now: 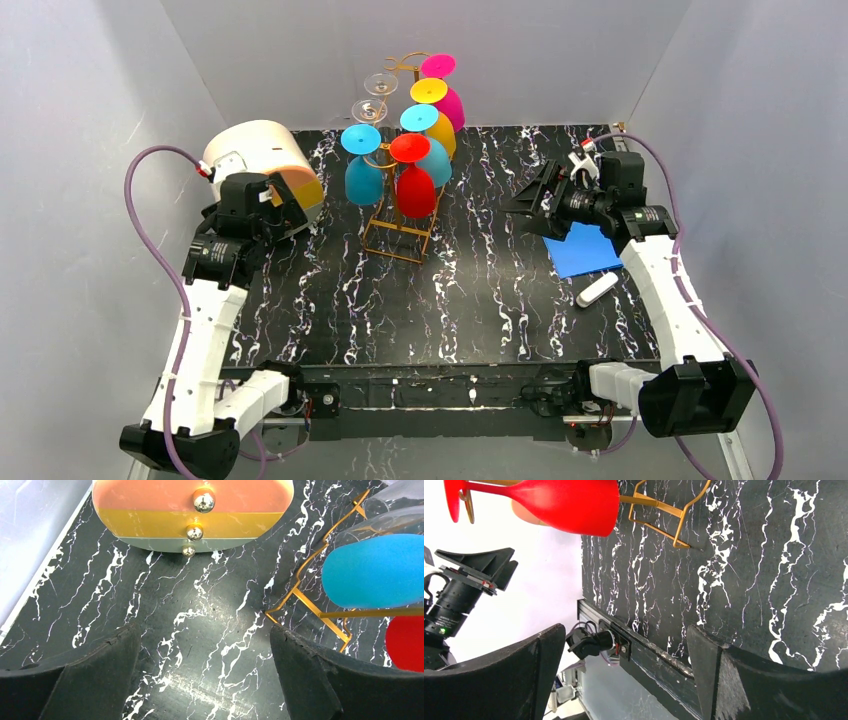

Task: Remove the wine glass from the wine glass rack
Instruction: Pick up the wine glass from the wine rack.

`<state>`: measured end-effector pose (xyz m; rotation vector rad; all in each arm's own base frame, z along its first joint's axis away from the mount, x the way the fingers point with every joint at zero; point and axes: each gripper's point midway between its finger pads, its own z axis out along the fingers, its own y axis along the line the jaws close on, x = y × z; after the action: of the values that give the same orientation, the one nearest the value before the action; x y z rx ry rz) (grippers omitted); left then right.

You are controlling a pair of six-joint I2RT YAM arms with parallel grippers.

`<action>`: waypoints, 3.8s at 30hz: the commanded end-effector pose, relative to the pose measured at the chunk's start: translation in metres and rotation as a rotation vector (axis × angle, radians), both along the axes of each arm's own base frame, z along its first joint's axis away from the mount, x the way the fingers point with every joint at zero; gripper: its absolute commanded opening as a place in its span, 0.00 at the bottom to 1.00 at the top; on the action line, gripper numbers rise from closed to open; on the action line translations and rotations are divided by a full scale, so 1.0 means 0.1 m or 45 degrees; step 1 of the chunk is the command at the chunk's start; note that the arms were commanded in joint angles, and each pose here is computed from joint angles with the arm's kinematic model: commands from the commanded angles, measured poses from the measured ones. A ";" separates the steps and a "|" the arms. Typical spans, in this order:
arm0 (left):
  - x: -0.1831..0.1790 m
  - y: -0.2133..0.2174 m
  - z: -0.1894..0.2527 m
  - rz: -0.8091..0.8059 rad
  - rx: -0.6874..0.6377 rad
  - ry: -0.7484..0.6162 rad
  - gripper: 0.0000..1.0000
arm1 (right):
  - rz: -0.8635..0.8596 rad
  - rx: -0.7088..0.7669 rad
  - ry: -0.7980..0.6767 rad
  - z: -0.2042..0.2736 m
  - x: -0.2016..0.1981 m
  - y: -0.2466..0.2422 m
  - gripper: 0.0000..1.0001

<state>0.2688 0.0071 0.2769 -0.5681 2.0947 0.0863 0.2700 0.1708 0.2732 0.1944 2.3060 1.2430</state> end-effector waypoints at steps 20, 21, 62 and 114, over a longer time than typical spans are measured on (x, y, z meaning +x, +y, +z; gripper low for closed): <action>-0.07 -0.43 0.20 -0.259 -0.230 -0.249 0.98 | 0.144 0.440 -0.303 1.07 -0.03 0.31 0.98; -0.07 -0.47 0.16 -0.284 -0.249 -0.237 0.98 | 0.156 0.461 -0.308 1.15 -0.02 0.35 0.96; -0.04 -0.96 -0.32 -0.584 -0.402 -0.037 0.84 | 0.194 0.512 -0.117 1.17 0.83 1.74 0.46; -0.13 -0.99 -0.24 -0.683 -0.351 0.025 0.14 | 0.120 0.335 -0.057 1.19 0.88 1.66 0.19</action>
<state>0.2611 -0.0882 0.2437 -0.1782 2.2242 -0.4842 0.3633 0.3349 0.3780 0.2207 2.1600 1.5585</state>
